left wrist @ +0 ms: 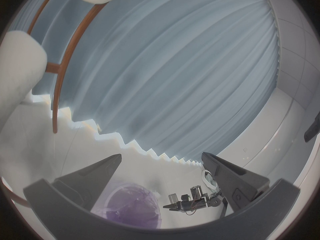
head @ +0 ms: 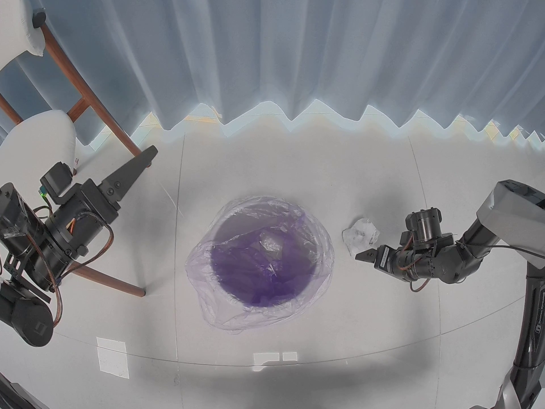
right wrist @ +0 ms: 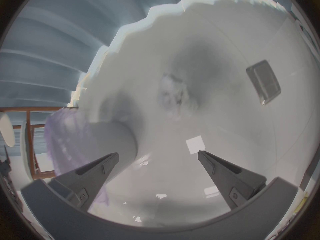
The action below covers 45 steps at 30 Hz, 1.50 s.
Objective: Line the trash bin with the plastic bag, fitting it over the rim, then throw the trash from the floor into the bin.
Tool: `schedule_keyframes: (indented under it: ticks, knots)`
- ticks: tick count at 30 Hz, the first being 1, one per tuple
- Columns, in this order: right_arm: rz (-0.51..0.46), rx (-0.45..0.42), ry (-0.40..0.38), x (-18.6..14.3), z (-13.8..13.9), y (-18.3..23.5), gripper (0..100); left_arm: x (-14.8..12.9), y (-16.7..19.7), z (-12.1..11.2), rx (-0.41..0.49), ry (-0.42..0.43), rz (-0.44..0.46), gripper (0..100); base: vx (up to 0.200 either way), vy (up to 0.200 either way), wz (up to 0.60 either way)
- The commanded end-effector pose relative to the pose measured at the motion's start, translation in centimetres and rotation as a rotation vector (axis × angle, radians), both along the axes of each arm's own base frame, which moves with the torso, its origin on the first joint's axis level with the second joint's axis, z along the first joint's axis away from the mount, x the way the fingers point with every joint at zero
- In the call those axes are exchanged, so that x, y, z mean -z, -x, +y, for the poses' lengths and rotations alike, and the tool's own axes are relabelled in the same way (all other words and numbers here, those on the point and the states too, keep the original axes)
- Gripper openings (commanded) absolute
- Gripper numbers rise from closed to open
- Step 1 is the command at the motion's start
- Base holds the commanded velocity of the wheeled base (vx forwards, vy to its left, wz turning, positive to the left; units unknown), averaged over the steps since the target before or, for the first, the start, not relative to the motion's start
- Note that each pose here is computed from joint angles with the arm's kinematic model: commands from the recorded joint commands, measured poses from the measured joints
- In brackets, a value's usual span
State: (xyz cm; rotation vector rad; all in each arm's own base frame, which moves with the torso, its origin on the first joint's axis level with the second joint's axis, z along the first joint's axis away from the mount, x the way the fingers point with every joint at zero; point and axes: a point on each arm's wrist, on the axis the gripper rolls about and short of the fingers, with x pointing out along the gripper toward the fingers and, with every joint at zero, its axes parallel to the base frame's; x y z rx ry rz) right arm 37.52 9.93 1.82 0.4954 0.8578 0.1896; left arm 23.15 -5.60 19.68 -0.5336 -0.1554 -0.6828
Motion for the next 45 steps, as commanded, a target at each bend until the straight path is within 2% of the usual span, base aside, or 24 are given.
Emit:
schedule_keyframes:
  ticks: [1, 10, 14, 21, 22, 37, 45]
  knots:
    - [-0.018, 0.024, 0.083, 3.9, -0.4, -4.0, 100, -1.5, 0.8, 1.2, -0.039, -0.014, -0.080, 100, 0.000, 0.000, 0.00]
    - [-0.079, -0.023, 0.176, 6.6, 0.1, -8.9, 100, -1.4, 0.6, 1.2, -0.038, -0.013, -0.074, 100, 0.000, 0.000, 0.00]
    - [-0.091, -0.020, 0.181, 7.1, -0.2, -10.3, 100, -1.2, 0.5, 1.2, -0.038, -0.015, -0.067, 100, 0.000, 0.000, 0.00]
    - [-0.051, -0.024, 0.166, 7.1, -0.5, -11.1, 100, -1.1, 0.4, 1.1, -0.037, -0.016, -0.061, 100, 0.000, 0.000, 0.00]
    - [-0.052, -0.025, 0.165, 7.0, -0.5, -11.1, 0, -1.1, 0.4, 1.1, -0.037, -0.016, -0.061, 100, 0.000, 0.000, 0.00]
    - [-0.053, -0.026, 0.157, 7.0, -0.6, -11.0, 0, -1.2, 0.6, 1.1, -0.038, -0.018, -0.067, 100, 0.000, 0.000, 0.00]
    - [-0.032, -0.017, 0.146, 4.6, -0.8, -9.1, 0, -1.2, 0.6, 1.1, -0.038, -0.019, -0.067, 100, 0.000, 0.000, 0.00]
